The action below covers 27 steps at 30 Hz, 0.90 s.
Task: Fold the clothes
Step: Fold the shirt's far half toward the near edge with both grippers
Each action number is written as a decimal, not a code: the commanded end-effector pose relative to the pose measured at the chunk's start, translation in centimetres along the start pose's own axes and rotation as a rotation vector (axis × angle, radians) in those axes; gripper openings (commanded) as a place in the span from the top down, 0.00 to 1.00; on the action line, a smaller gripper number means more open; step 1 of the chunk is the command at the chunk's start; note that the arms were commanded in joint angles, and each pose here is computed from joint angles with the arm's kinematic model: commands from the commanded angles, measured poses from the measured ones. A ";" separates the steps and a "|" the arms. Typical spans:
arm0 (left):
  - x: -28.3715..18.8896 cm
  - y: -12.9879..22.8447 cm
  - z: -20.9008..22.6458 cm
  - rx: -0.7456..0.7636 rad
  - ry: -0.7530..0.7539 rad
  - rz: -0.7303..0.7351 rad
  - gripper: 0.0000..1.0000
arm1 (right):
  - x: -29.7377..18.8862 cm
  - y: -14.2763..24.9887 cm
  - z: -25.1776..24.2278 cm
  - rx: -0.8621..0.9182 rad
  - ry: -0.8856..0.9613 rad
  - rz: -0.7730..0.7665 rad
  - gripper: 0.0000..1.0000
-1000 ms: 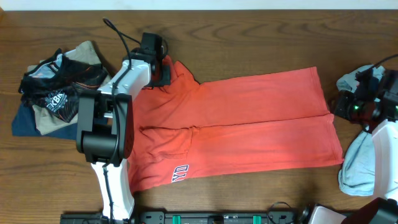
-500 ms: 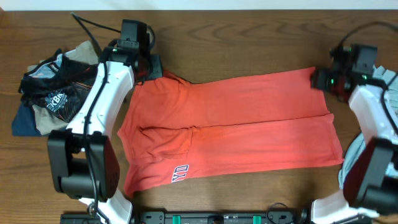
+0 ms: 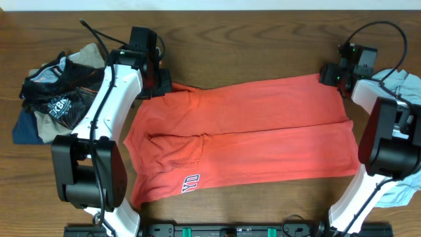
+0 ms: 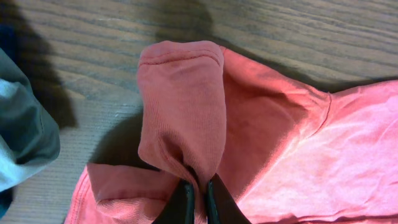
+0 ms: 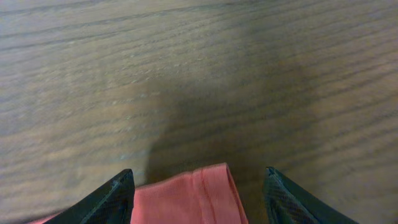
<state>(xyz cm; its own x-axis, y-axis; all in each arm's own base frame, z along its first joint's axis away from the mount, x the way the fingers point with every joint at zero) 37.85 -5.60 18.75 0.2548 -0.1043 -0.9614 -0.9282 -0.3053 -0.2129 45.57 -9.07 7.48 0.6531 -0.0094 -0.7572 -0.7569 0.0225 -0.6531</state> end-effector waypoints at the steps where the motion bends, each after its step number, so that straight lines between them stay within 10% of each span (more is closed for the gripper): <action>1: 0.4 0.4 0.3 -0.027 -0.011 0.019 0.94 | 0.9 0.0 0.9 0.009 -0.010 -0.008 0.35; 6: 0.8 0.6 0.4 -0.029 -0.016 0.031 0.94 | 1.7 0.6 1.4 0.001 -0.019 0.007 0.41; 12: 0.9 0.8 0.5 -0.030 -0.019 0.036 0.94 | 1.7 1.4 1.0 0.006 0.030 0.062 0.99; 27: -0.3 1.6 0.8 -0.033 -0.032 0.063 0.94 | -6.1 -1.3 -1.7 0.085 0.112 0.109 0.99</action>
<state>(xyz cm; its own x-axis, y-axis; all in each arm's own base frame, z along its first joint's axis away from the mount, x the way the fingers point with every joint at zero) 36.54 -5.42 17.76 0.1766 -0.0939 -0.9798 -0.9380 -0.3179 -0.1386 43.00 -9.60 8.69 0.4975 -0.0620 -0.8653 -0.8605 0.0909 -0.5012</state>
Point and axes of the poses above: each gripper's point midway between its finger pads, its own x axis out along the fingers, its own z axis along the line the jaws close on, y = z × x, the point moved 9 cm from there along -x, back along the fingers, and after that the axes turned 10 degrees about -x, right-handed, at the moved point
